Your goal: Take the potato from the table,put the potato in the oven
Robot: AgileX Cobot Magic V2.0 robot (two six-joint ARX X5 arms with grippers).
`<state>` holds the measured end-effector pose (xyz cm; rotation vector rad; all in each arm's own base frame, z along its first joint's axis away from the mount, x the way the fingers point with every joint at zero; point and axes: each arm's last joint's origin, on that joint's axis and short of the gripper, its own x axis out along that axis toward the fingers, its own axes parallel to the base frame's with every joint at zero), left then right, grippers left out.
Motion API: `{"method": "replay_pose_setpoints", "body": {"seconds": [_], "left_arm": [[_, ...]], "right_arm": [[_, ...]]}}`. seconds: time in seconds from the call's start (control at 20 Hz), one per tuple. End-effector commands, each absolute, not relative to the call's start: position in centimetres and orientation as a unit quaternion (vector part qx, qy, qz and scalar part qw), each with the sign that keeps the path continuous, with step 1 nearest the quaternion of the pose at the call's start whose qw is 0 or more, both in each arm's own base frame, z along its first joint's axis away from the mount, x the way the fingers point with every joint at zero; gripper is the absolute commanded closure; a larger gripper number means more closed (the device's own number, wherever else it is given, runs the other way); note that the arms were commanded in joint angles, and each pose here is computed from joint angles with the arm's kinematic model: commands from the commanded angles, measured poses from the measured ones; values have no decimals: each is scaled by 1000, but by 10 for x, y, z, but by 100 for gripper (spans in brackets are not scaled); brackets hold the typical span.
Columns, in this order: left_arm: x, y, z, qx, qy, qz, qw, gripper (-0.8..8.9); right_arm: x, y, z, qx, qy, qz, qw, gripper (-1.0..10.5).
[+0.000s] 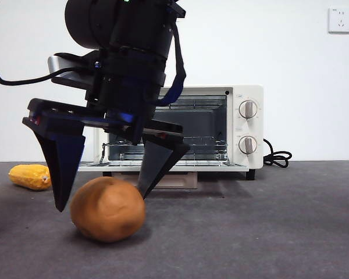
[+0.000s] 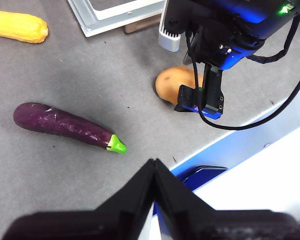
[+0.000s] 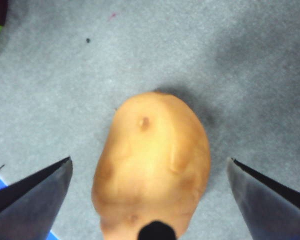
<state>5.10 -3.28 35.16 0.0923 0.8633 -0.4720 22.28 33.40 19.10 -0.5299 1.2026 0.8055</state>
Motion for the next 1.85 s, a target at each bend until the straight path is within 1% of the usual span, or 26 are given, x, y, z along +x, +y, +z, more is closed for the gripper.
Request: {"method": "replay_pose_setpoints", "body": {"seconds": [0.05, 0.25, 0.35, 0.5, 0.6, 0.65, 0.8, 0.9, 1.0, 1.1, 1.15, 1.25, 1.35, 1.45, 1.55, 1.65, 1.85], "left_arm": [[51, -33, 351, 41, 413, -226, 881, 819], [51, -33, 351, 41, 413, -226, 881, 819], [51, -33, 351, 41, 413, -226, 881, 819], [51, -33, 351, 41, 413, -226, 881, 819], [51, -33, 351, 41, 413, -226, 881, 819], [51, -33, 351, 41, 413, -226, 881, 819], [50, -32, 351, 40, 411, -227, 882, 819], [49, -31, 351, 40, 409, -227, 883, 819], [48, -31, 351, 39, 408, -227, 883, 819], [48, -31, 351, 39, 408, -228, 883, 819], [48, -31, 351, 39, 408, -228, 883, 819], [48, -31, 351, 39, 408, -228, 883, 819], [48, -31, 351, 40, 408, -228, 883, 819], [48, -31, 351, 41, 407, -228, 883, 819], [48, -31, 351, 41, 407, -228, 883, 819], [48, -31, 351, 41, 407, -228, 883, 819], [48, -31, 351, 41, 407, -228, 883, 819]], "right_arm": [[223, 335, 184, -244, 551, 363, 710, 381], [223, 336, 178, -245, 561, 355, 706, 401], [223, 335, 177, -247, 564, 353, 704, 533], [221, 332, 177, -254, 576, 347, 695, 653], [221, 332, 176, -255, 578, 345, 694, 828], [221, 332, 177, -252, 577, 347, 695, 855], [220, 332, 185, -244, 588, 339, 692, 854], [221, 333, 205, -249, 597, 334, 685, 854], [222, 335, 234, -249, 597, 334, 685, 854], [224, 338, 269, -241, 582, 342, 697, 854], [226, 340, 286, -234, 565, 348, 711, 854], [231, 343, 316, -231, 512, 340, 754, 854], [239, 340, 336, -249, 455, 297, 802, 854], [247, 336, 345, -263, 418, 249, 833, 854], [259, 327, 345, -268, 416, 216, 842, 854], [274, 314, 345, -260, 424, 197, 845, 854], [306, 289, 347, -220, 418, 159, 867, 854]]}}
